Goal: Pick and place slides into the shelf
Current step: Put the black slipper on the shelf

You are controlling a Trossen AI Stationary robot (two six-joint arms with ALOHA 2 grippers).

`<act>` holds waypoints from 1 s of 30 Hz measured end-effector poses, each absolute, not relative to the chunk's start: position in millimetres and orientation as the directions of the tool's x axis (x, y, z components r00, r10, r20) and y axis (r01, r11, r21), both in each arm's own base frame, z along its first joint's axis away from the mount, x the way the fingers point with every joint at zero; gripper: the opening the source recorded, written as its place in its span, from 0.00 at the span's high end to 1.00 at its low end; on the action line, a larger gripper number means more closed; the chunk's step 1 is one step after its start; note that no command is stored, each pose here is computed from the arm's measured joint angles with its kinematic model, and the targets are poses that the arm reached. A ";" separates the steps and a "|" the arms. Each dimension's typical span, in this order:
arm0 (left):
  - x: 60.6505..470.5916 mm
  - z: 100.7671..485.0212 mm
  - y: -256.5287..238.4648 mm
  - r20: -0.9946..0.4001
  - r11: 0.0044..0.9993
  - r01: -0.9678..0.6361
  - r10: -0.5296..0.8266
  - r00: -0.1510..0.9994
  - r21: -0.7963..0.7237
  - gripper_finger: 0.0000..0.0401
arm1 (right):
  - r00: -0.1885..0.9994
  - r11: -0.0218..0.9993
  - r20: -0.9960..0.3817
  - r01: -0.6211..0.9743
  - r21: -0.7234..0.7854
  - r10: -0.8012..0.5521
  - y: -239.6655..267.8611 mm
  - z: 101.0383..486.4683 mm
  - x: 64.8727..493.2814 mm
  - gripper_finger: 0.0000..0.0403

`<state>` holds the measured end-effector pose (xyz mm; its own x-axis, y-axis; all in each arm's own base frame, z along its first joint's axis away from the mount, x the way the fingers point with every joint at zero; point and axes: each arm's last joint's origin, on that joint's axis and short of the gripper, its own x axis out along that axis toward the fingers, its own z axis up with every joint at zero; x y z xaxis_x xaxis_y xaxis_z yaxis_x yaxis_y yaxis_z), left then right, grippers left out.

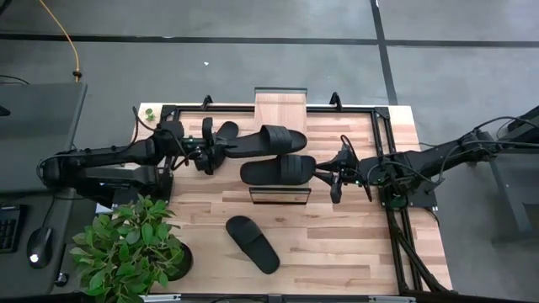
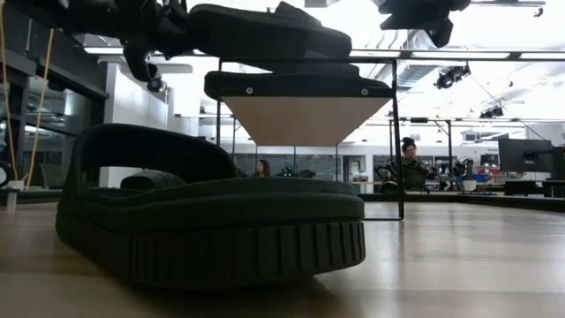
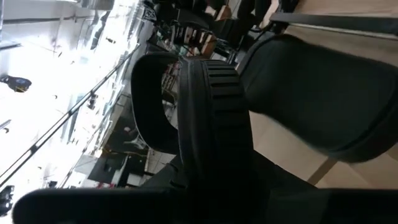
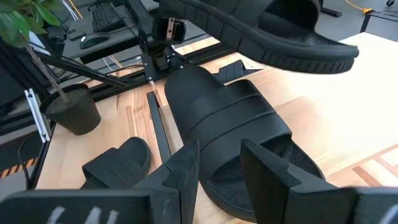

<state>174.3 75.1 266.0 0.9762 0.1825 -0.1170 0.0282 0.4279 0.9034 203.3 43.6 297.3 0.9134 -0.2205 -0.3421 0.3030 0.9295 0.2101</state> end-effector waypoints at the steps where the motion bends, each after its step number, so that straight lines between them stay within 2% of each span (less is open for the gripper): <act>1: 174.2 265.5 77.7 -0.117 0.430 0.028 0.181 0.976 0.903 0.84 | 0.913 0.927 -0.342 0.306 0.218 -0.221 43.7 297.1 203.8 0.73; 10: 181.6 247.7 107.9 -0.172 0.469 0.070 0.178 0.969 0.880 0.86 | 0.916 0.919 -0.335 0.310 0.244 -0.220 45.1 295.5 208.8 0.73; 16: 197.6 234.9 121.1 -0.155 0.472 0.063 0.157 0.975 0.879 0.83 | 0.913 0.923 -0.352 0.301 0.240 -0.206 46.6 291.9 212.7 0.73; 21: 207.3 225.1 127.4 -0.150 0.471 0.062 0.152 0.977 0.880 0.85 | 0.914 0.923 -0.351 0.298 0.241 -0.203 46.9 291.6 213.4 0.73; 30: 217.0 203.3 133.4 -0.224 0.537 0.126 0.121 0.967 0.834 0.83 | 0.915 0.925 -0.353 0.293 0.242 -0.197 47.1 291.5 213.4 0.73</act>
<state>217.0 133.4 203.3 0.9671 0.1209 -0.2238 0.1260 0.5367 0.8343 213.4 47.1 291.5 0.9148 -0.1972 -0.3525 0.2926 0.9252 0.2418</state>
